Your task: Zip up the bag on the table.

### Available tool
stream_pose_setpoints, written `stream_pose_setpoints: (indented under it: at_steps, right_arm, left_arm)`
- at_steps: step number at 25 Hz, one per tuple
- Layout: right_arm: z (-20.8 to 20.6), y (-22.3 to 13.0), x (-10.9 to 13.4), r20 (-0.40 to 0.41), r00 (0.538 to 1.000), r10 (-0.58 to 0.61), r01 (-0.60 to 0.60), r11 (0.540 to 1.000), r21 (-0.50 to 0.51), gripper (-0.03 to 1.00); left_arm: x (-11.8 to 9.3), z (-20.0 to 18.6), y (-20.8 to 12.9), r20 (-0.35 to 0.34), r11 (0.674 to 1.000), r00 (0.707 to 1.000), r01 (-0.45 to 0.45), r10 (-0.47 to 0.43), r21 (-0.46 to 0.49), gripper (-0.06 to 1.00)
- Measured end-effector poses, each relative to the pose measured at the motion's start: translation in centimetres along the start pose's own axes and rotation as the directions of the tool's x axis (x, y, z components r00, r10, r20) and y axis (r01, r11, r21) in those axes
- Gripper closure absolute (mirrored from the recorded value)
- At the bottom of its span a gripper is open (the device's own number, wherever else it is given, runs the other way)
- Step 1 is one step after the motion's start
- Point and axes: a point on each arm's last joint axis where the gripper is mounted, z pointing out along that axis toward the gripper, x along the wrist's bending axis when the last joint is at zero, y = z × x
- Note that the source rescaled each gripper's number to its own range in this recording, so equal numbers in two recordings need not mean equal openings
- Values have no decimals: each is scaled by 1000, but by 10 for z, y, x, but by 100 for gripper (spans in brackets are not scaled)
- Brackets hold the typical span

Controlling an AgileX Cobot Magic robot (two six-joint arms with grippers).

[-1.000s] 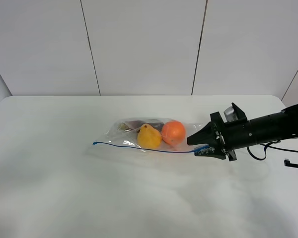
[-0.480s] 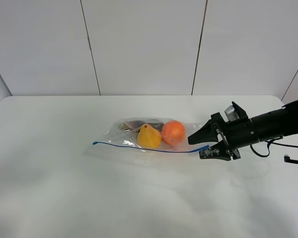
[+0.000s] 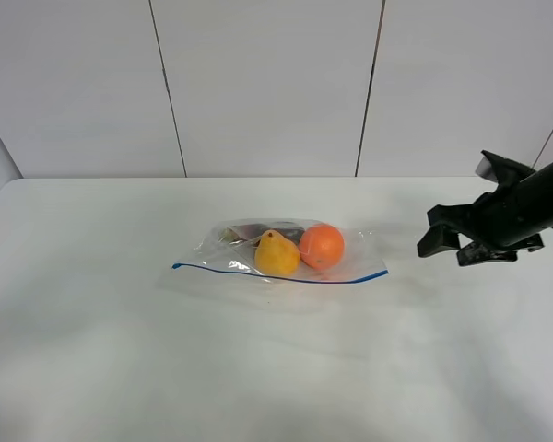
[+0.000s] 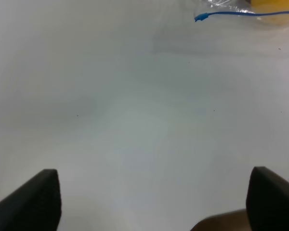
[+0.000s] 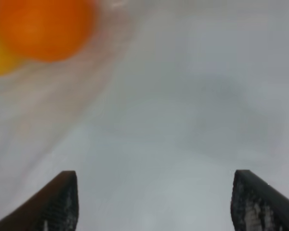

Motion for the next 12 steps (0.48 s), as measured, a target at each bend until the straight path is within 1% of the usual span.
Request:
stream_pose_setpoints:
  at_steps: [2,4,7,12]
  right_arm:
    - [-9,1,-5,82,997,15,-12,999,-34,2]
    - [-17,2,-9,145,989,16,-7,998,-62,2]
    - [-27,4,-10,195,981,5,14,995,-96,2]
    - [-44,4,-8,234,970,-59,91,988,-128,2]
  left_arm:
    - [0,0,0,0,1000,1000,0,0,0,8]
    - [0,0,0,0,1000,1000,0,0,0,8]
    - [0,0,0,0,1000,1000,0,0,0,8]
    - [0,0,0,0,1000,1000,0,0,0,8]
